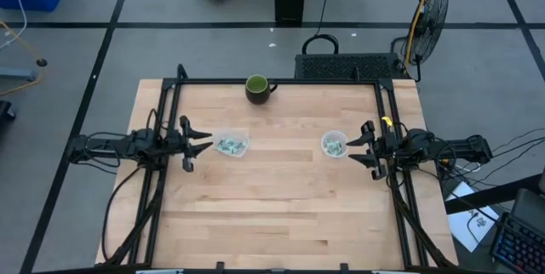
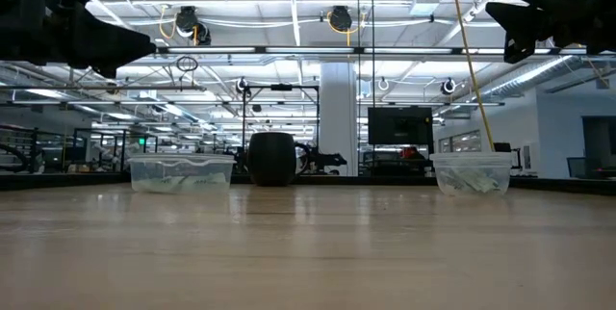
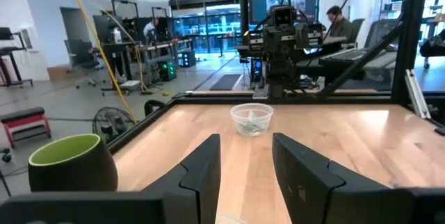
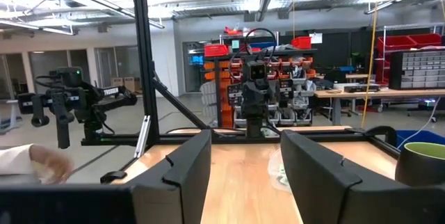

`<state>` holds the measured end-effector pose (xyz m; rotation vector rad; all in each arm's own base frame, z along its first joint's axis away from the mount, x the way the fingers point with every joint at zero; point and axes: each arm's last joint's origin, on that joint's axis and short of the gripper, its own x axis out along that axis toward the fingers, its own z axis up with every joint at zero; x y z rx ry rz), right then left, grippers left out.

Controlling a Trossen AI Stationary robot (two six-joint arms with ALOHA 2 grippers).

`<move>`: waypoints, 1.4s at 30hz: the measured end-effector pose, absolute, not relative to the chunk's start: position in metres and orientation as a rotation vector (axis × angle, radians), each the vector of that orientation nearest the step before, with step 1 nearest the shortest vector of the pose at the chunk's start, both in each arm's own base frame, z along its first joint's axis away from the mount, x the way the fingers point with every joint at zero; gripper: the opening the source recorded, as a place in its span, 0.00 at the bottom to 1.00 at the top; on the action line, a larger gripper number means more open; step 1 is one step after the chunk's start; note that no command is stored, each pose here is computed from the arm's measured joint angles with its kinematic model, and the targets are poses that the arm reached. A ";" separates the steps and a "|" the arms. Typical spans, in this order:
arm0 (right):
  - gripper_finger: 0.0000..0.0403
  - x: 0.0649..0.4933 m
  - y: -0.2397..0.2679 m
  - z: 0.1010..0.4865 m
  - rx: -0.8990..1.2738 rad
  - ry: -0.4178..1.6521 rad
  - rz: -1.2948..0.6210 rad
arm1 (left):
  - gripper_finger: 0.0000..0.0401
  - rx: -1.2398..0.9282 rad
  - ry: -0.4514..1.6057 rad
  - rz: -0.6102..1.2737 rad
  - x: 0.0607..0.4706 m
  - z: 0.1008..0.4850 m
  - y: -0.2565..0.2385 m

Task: Pick and place Stevia / Truvia into bins
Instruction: Return to Home Position

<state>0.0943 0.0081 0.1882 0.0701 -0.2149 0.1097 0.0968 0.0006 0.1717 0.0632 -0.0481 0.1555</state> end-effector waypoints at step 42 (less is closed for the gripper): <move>0.41 0.094 0.008 0.188 0.072 -0.215 0.112 | 0.34 0.032 -0.074 0.157 0.097 0.174 0.001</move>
